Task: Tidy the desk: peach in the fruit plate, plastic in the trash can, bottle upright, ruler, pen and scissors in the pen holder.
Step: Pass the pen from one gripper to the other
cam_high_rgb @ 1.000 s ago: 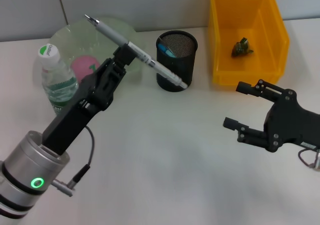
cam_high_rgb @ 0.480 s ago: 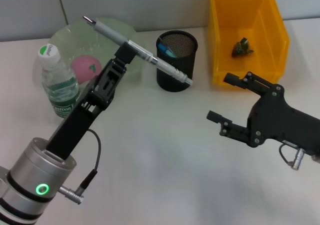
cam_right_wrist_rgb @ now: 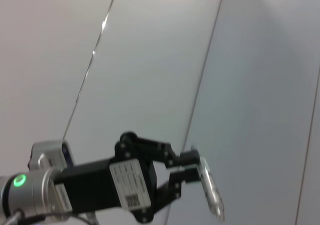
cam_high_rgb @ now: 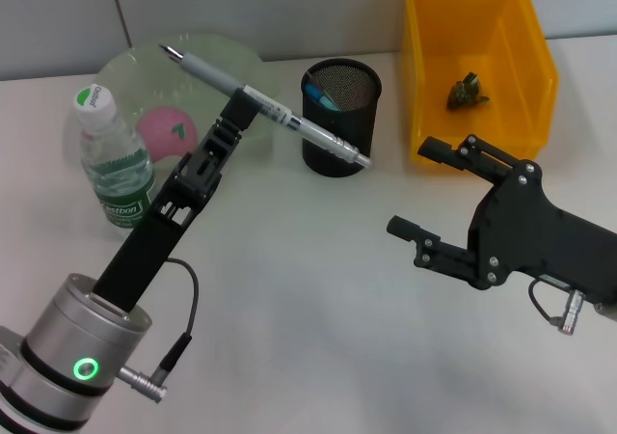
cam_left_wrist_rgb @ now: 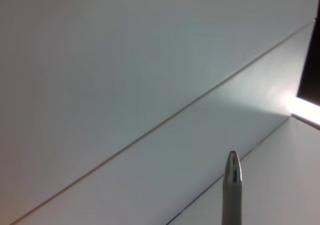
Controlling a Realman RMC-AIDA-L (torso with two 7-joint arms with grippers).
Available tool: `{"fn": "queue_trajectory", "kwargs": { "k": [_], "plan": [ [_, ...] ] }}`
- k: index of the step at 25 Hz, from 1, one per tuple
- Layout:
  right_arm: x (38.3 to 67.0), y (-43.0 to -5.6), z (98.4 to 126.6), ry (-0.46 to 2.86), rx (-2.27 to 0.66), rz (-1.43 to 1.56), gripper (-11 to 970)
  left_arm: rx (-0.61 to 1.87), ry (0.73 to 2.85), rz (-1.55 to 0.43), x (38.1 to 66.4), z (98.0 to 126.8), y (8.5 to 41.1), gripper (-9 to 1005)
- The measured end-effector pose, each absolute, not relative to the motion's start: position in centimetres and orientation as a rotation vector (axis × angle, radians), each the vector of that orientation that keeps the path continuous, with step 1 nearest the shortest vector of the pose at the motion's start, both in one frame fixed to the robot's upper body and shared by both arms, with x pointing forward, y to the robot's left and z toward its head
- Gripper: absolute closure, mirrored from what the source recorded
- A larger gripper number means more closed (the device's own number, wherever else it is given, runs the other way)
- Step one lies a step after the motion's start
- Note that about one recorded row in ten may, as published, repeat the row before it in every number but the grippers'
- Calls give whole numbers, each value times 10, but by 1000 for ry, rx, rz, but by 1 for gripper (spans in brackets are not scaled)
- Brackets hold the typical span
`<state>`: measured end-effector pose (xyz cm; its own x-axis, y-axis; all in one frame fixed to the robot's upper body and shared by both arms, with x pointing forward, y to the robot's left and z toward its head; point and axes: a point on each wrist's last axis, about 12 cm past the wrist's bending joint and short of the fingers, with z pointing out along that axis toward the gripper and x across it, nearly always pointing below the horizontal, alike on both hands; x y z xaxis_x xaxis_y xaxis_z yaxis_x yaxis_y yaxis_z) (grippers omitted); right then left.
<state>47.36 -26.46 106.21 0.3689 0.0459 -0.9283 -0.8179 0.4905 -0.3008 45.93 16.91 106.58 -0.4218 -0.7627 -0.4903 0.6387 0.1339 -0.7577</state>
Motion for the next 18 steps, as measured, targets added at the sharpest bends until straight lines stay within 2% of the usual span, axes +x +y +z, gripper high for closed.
{"fn": "queue_trajectory", "kwargs": {
  "k": [18],
  "plan": [
    [477, -250, 1063, 965, -895, 566, 279, -210, 1282, -1603, 456, 1064, 165, 869]
  ]
}}
